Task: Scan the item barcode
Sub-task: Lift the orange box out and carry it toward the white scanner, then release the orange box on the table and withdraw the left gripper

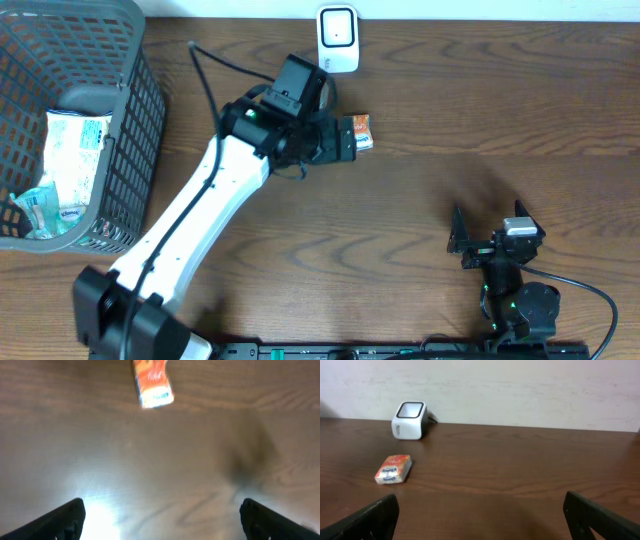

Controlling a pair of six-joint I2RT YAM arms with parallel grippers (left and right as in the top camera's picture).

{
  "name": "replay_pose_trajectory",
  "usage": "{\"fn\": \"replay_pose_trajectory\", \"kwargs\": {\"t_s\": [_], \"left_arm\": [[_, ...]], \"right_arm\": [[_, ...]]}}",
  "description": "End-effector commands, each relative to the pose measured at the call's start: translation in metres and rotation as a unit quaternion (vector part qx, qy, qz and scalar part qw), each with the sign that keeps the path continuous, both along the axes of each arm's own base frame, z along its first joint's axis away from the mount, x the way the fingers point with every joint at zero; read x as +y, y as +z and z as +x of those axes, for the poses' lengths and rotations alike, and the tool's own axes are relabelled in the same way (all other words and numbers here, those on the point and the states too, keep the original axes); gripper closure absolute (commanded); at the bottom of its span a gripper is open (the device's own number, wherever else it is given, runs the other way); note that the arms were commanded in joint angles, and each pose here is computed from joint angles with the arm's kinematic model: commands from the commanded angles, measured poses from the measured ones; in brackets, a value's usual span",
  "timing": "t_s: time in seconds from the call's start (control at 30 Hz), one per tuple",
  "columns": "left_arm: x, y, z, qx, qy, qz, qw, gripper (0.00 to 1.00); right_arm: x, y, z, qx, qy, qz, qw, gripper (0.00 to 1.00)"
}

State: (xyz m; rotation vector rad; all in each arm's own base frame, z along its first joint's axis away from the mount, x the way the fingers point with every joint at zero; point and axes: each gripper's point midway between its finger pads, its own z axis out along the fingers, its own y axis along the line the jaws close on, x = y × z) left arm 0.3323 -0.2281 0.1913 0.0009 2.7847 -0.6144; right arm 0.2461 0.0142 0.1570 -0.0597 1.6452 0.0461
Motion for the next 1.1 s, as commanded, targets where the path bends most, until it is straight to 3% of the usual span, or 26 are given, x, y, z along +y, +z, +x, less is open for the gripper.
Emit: {"fn": "replay_pose_trajectory", "kwargs": {"t_s": [0.0,0.2,0.4,0.67,1.07], "left_arm": [[0.009,0.0,-0.016,0.023,-0.006,0.018,1.0,0.02],[0.027,-0.013,-0.051,0.1,-0.007,0.055,0.993,0.02],[0.011,-0.006,-0.07,0.129,-0.036,0.017,0.991,0.01],[0.024,0.035,-0.075,0.065,-0.039,-0.011,0.997,0.01],[0.085,0.123,-0.077,-0.095,0.043,-0.071,0.992,0.03]], "right_arm": [[-0.001,-0.001,0.0,0.0,-0.002,0.0,1.0,0.01],[-0.001,0.0,0.0,0.0,-0.002,0.0,1.0,0.01],[-0.001,0.0,0.0,0.0,-0.002,0.0,1.0,0.01],[-0.001,0.0,0.0,0.0,-0.002,0.0,1.0,0.01],[-0.001,0.0,0.0,0.0,-0.002,0.0,1.0,0.01]]}}
